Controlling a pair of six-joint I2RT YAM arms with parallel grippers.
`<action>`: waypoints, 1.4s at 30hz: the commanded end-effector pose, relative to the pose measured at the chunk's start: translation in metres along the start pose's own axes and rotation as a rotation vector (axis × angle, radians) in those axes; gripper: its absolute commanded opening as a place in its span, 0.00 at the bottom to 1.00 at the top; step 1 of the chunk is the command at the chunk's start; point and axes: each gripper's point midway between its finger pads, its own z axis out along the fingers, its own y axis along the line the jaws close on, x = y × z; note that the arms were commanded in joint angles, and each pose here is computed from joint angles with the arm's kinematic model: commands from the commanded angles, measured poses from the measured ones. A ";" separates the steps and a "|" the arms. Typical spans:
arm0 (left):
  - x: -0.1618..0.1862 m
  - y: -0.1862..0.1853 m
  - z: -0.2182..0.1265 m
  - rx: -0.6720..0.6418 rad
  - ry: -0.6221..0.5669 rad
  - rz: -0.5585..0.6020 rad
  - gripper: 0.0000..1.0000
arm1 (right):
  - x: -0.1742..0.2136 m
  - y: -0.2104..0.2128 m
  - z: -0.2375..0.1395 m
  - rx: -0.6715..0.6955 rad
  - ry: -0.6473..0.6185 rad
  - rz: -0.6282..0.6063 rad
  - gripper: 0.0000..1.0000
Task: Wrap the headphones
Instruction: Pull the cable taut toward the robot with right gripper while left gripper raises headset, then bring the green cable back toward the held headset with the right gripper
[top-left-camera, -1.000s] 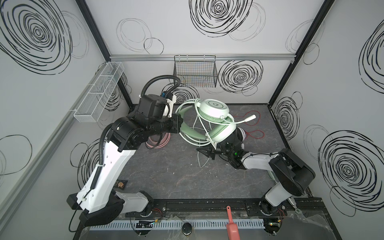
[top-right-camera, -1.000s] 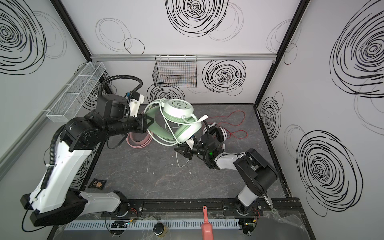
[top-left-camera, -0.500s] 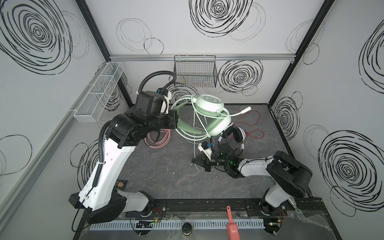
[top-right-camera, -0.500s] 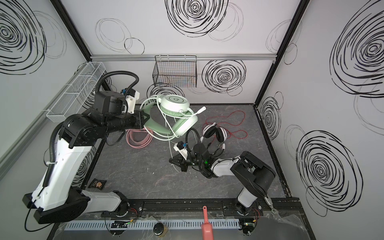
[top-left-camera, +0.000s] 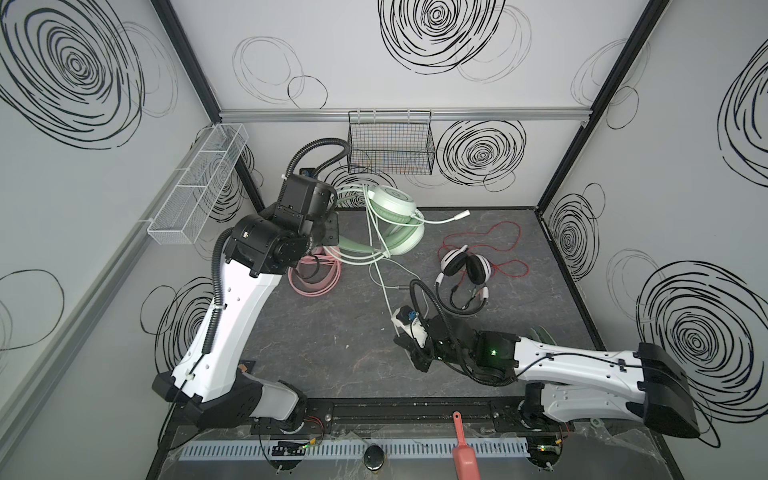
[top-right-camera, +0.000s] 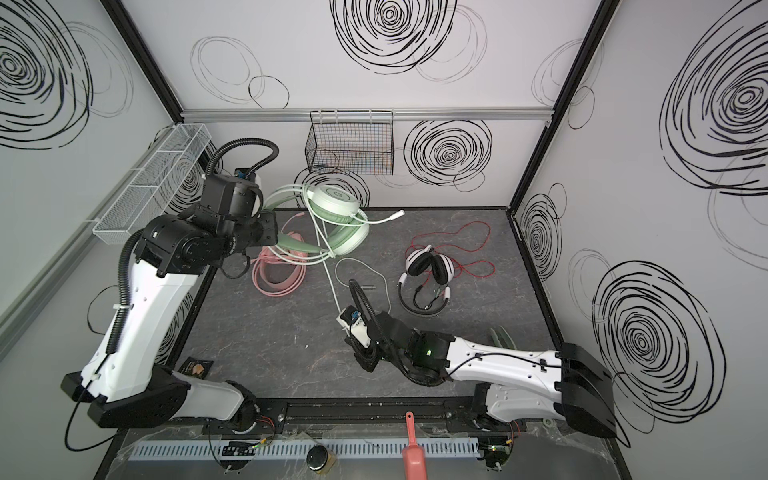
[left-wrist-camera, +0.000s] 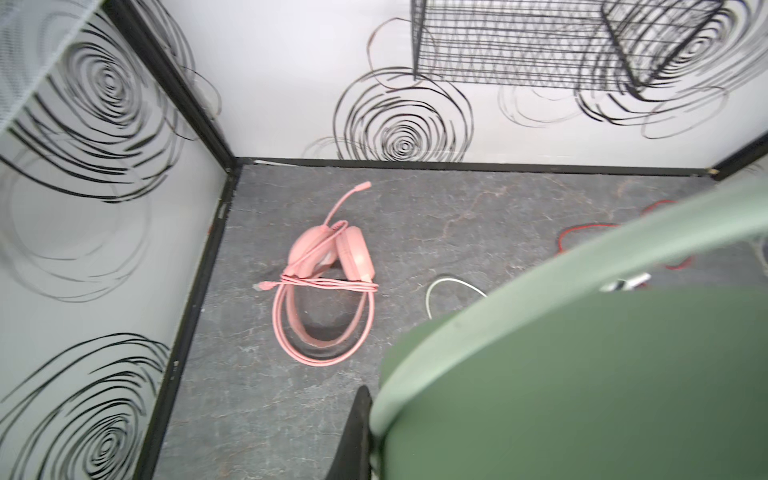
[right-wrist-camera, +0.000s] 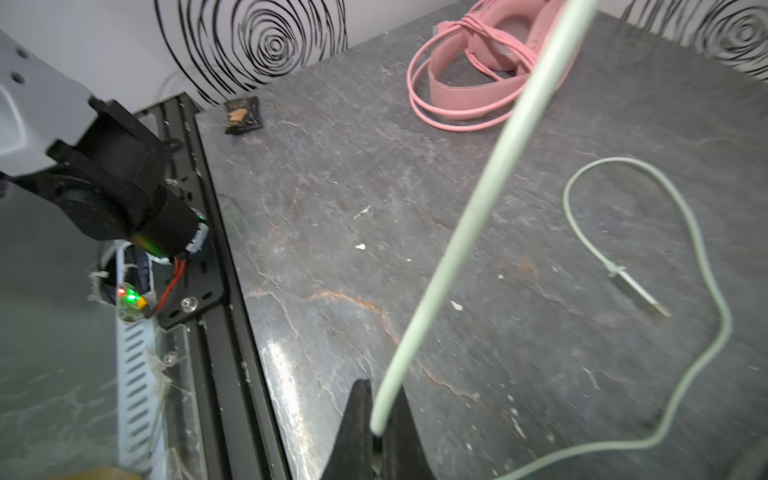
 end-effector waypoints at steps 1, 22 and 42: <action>-0.031 0.035 -0.009 -0.176 -0.165 -0.078 0.00 | 0.008 -0.026 -0.029 0.211 0.097 -0.101 0.00; 0.064 0.002 0.017 -0.292 -0.048 0.168 0.00 | -0.145 -0.083 -0.147 0.981 0.002 -0.602 0.00; 0.154 -0.029 0.008 -0.050 0.129 0.309 0.00 | -0.175 -0.134 -0.182 1.192 -0.120 -0.619 0.43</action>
